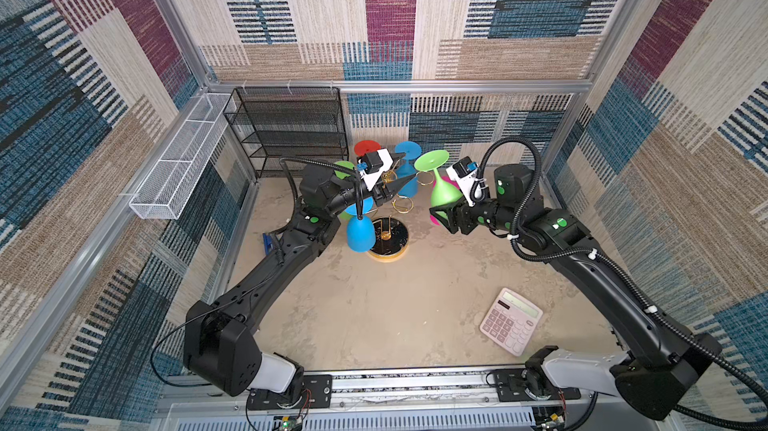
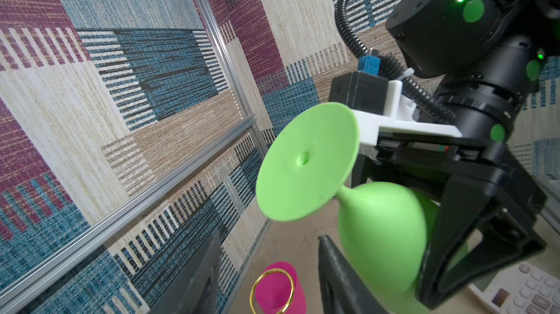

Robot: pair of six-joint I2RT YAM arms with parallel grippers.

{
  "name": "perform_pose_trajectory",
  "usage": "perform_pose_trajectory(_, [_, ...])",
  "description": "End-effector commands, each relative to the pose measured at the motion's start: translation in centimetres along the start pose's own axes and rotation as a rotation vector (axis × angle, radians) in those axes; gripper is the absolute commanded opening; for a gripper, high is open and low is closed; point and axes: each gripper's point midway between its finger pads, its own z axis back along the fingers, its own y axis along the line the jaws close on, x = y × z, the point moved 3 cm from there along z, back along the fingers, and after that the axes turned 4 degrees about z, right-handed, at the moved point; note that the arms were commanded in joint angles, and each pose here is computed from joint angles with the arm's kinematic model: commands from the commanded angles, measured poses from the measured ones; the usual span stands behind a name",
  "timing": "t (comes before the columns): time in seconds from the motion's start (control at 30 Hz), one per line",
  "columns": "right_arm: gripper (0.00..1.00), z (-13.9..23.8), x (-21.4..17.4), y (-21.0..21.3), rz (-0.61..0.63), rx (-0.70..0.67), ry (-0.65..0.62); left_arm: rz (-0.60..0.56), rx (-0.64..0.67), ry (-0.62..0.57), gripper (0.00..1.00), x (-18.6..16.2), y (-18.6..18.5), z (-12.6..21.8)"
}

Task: Take the wine glass off the wine glass rack

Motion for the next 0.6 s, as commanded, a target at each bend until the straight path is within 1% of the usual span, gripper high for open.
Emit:
perform_pose_trajectory(0.0, [0.47,-0.1,0.2,0.5,-0.015,0.034,-0.001,-0.107,-0.012,-0.059,0.54,1.4,-0.1,-0.3])
perform_pose_trajectory(0.17, [0.46,-0.3,0.0,0.7,-0.02,0.053,0.007,-0.133,-0.044,-0.064,0.53,1.4,-0.6,-0.7])
perform_pose_trajectory(0.57, [0.46,-0.7,-0.6,0.9,-0.029,0.072,0.033,-0.185,-0.096,-0.042,0.43,0.5,-1.9,-1.7])
